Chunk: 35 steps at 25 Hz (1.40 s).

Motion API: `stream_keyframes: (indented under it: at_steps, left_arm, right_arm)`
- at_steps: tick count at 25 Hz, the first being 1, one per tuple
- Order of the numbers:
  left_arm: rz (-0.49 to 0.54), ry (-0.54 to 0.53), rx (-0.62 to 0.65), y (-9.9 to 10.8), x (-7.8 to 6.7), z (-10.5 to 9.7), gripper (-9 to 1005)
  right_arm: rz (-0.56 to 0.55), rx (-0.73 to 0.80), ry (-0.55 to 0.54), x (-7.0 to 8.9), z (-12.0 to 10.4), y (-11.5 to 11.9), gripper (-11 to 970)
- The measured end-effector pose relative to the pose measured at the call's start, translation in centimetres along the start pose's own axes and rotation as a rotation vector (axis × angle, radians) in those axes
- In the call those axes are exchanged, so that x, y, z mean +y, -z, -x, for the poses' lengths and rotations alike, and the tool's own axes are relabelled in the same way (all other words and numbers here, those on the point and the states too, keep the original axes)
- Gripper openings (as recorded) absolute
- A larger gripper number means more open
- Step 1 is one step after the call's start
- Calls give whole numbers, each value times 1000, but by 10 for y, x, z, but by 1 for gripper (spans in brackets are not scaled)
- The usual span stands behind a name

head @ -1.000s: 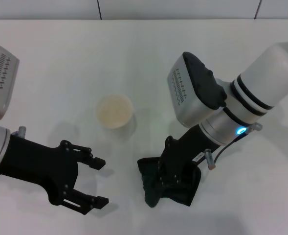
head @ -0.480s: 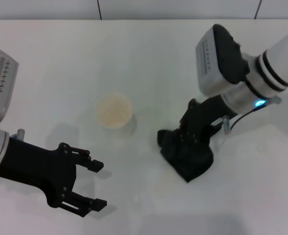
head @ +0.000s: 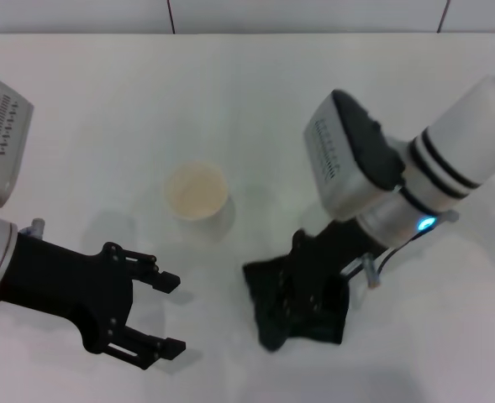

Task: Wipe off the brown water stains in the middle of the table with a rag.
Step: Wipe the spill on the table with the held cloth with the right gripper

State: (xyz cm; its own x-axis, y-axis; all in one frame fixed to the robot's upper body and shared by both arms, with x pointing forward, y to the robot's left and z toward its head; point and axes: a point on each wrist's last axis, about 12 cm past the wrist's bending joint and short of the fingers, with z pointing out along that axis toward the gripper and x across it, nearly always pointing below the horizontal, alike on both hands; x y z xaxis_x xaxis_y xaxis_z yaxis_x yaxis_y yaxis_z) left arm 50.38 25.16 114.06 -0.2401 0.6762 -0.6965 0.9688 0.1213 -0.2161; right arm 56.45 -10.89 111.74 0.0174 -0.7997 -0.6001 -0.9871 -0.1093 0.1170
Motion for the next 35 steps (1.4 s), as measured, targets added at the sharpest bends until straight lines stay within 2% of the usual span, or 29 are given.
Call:
stream_keyframes:
  at_steps: [6, 9, 17, 21, 28, 32, 35]
  left_arm:
    - [2, -4, -3, 0, 1, 1, 833]
    - [7, -2, -5, 0, 1, 1, 833]
    - [11, 1, -4, 0, 1, -1, 833]
    - [13, -1, -4, 1, 1, 0, 833]
    - [23, -2, -11, 0, 3, 1, 832]
    - [24, -1, -12, 0, 4, 1, 832]
    - [25, 2, -12, 0, 3, 0, 832]
  right_arm:
    - [21, -11, 18, 5, 5, -10, 64]
    - [-23, -9, 9, -2, 1, -6, 64]
    - [-198, 20, -47, -28, -21, 27, 65]
    - [-173, 18, -39, -24, -19, 25, 65]
    - [-37, 0, 2, -3, -2, 0, 63]
    - [-53, -3, -6, -6, -4, 3, 78]
    - [-97, -4, -41, -14, -14, 20, 94]
